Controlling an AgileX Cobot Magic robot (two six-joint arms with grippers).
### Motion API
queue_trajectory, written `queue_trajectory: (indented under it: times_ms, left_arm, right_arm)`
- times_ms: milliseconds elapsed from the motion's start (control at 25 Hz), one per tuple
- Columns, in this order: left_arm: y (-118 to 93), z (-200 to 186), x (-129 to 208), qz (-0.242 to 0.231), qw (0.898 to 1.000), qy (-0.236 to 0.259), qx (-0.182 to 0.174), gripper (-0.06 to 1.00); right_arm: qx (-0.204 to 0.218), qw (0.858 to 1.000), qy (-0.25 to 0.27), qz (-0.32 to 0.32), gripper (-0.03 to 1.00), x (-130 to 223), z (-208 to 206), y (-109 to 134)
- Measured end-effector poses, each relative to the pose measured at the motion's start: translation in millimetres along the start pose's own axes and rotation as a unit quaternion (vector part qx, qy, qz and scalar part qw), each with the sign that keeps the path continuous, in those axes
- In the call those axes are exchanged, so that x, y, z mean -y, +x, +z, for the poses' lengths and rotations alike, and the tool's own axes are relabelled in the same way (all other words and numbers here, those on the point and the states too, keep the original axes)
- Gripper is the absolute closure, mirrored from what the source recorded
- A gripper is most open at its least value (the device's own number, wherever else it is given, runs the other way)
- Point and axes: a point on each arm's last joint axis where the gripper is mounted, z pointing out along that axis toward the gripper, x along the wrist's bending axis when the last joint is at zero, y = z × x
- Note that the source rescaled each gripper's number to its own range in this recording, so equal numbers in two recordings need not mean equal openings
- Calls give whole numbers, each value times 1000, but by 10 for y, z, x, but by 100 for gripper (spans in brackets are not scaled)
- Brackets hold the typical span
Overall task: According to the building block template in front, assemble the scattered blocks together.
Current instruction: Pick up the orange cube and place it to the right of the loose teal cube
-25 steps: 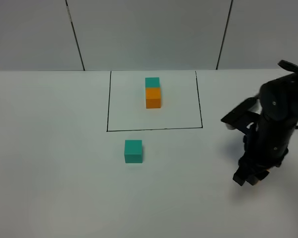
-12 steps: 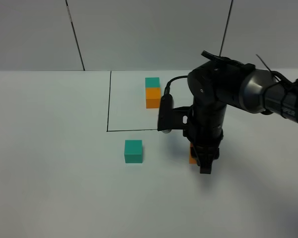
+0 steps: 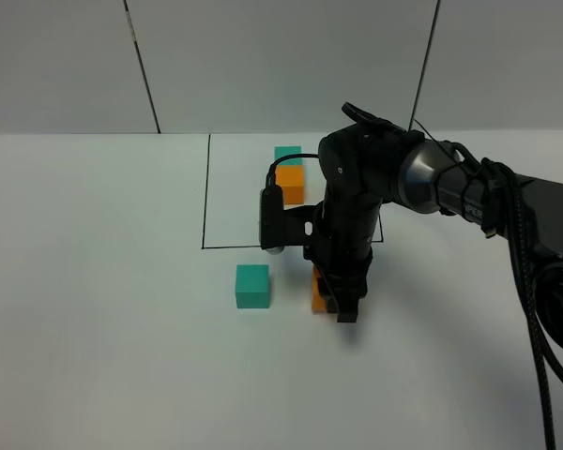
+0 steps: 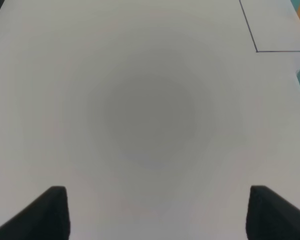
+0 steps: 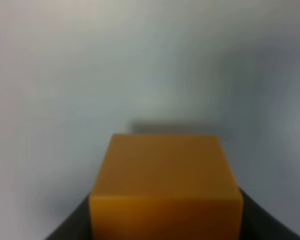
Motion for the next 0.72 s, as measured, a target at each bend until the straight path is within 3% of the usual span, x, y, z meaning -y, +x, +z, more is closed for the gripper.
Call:
queue_trajectory:
  times_ms: [720]
  left_arm:
    - [0,0,0,0,1000,0,0,32]
  right_arm:
    - [25,999,-29,0,95,-315,187,11]
